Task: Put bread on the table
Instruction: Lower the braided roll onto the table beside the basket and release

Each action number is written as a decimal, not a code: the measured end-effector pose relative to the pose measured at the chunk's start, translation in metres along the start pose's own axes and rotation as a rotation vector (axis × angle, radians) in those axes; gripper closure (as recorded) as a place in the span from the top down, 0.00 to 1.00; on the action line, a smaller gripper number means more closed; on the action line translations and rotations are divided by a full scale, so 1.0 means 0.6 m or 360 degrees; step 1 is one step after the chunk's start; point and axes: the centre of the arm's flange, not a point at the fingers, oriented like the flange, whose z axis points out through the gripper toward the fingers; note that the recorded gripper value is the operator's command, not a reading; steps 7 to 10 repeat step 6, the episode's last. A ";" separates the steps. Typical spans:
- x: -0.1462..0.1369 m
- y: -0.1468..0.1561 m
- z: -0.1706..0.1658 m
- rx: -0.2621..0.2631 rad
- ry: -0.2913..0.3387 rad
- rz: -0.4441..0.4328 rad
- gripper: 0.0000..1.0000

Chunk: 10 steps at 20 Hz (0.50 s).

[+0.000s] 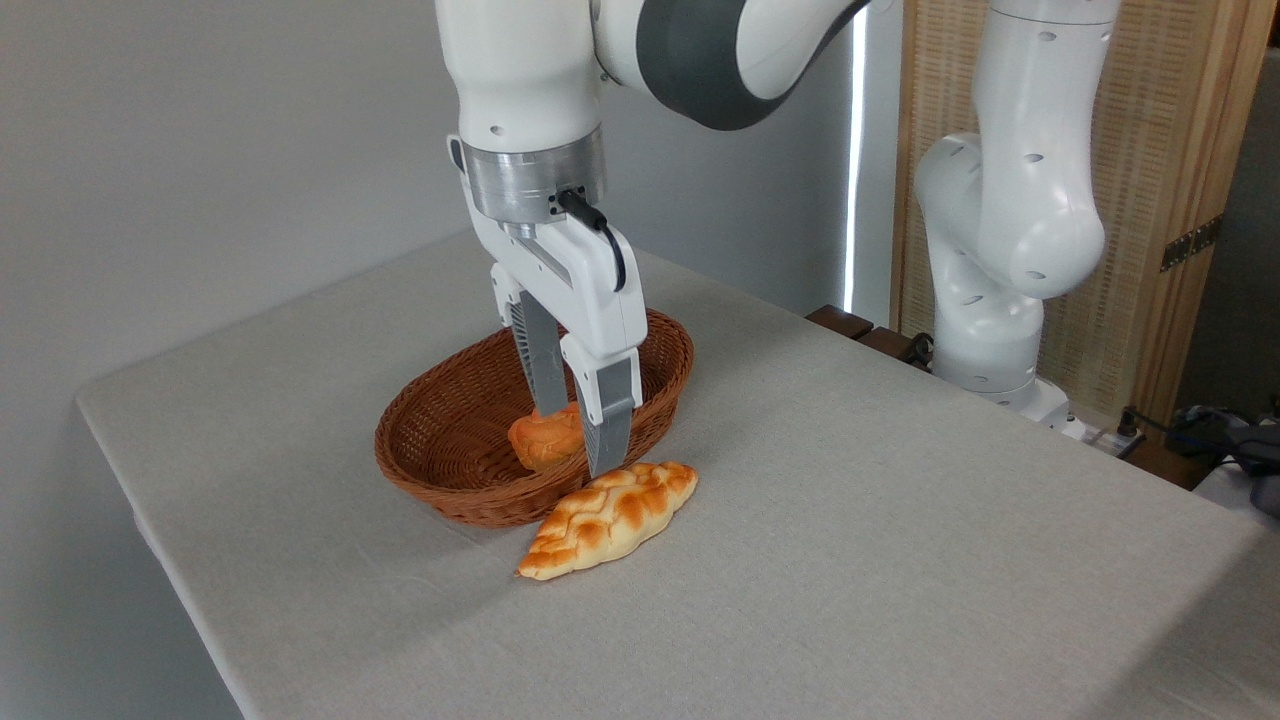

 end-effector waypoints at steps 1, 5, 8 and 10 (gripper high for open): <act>0.006 0.005 -0.002 0.0005 0.0002 -0.0055 1.00; 0.023 0.017 -0.011 0.0020 0.0013 -0.0186 1.00; 0.024 0.017 -0.011 0.0020 0.0012 -0.0214 1.00; 0.024 0.017 -0.011 0.0020 0.0012 -0.0214 1.00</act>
